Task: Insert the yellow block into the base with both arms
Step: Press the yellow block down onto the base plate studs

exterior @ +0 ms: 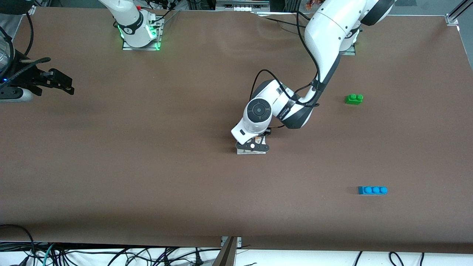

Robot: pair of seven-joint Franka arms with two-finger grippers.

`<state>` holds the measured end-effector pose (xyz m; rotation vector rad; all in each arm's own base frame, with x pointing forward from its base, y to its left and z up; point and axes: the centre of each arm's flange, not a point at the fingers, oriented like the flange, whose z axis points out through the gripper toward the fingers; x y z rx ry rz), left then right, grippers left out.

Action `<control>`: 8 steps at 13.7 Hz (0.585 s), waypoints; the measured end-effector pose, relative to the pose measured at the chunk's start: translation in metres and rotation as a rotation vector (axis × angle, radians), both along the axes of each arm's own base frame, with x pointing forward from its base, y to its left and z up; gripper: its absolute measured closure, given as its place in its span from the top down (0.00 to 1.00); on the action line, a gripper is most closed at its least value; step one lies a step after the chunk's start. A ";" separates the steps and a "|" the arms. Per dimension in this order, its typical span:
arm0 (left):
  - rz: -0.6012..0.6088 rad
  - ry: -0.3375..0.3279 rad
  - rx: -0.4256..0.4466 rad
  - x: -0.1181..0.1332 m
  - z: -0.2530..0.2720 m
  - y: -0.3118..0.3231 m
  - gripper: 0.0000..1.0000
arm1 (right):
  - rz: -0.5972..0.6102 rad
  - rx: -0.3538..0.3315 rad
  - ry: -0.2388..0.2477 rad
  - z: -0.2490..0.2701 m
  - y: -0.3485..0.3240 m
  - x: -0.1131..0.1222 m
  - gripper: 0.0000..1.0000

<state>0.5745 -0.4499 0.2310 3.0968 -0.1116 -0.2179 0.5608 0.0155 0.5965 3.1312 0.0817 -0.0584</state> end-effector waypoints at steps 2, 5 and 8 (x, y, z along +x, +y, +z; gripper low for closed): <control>0.000 0.000 0.000 0.000 0.000 0.000 0.63 | 0.000 0.000 0.000 0.000 0.000 0.000 0.99; -0.022 -0.021 0.021 0.001 0.000 0.000 0.63 | 0.000 0.000 0.000 0.000 0.000 0.000 0.99; -0.033 -0.030 0.029 0.000 0.000 0.000 0.63 | 0.000 0.000 0.000 0.000 0.000 0.000 0.99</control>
